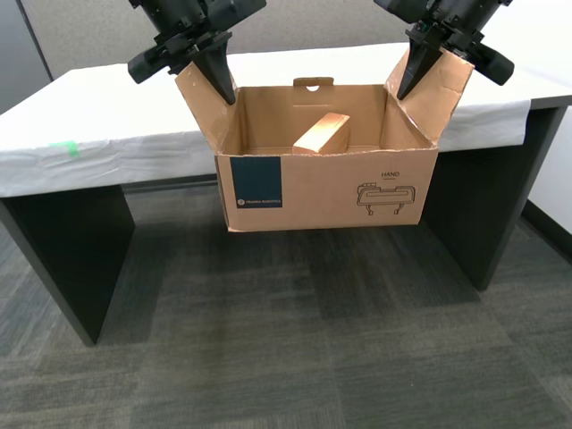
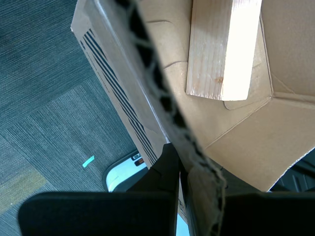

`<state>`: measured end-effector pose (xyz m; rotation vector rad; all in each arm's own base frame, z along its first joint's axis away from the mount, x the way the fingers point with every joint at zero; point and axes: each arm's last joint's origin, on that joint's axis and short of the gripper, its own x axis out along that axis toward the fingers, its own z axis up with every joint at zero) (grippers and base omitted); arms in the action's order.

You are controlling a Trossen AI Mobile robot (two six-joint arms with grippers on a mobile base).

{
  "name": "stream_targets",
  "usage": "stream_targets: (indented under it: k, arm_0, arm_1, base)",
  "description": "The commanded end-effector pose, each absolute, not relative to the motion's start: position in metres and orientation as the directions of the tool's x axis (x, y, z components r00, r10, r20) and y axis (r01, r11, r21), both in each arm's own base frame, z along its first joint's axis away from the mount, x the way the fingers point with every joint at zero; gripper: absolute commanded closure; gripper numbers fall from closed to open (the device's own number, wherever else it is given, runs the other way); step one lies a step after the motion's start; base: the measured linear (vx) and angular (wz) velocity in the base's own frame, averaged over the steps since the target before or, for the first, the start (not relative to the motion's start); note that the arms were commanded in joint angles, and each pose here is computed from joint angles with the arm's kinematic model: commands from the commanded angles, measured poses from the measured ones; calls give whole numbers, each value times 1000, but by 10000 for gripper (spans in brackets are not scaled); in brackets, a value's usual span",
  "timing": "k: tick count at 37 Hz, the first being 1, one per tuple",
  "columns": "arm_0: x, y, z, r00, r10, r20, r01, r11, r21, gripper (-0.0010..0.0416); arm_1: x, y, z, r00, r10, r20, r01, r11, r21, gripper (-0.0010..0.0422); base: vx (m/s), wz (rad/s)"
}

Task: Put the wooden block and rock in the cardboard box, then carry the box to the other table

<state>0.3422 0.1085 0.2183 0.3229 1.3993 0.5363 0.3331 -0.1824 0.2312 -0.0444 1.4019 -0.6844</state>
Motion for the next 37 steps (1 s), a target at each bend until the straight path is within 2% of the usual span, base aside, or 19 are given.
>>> stream_targets:
  k: [1,37]
  arm_0:
    - [343,110,219,81,549,-832,-179,829,530,406]
    - [342,112,219,76,544,-836,-228,825,517,406]
  arm_1:
    - [332,-185,232,-3,-492,-870,397,798,-453,413]
    - [326,-187,240,11,-500,-866,376,804,-460,413]
  base:
    - [185,32]
    - [184,27]
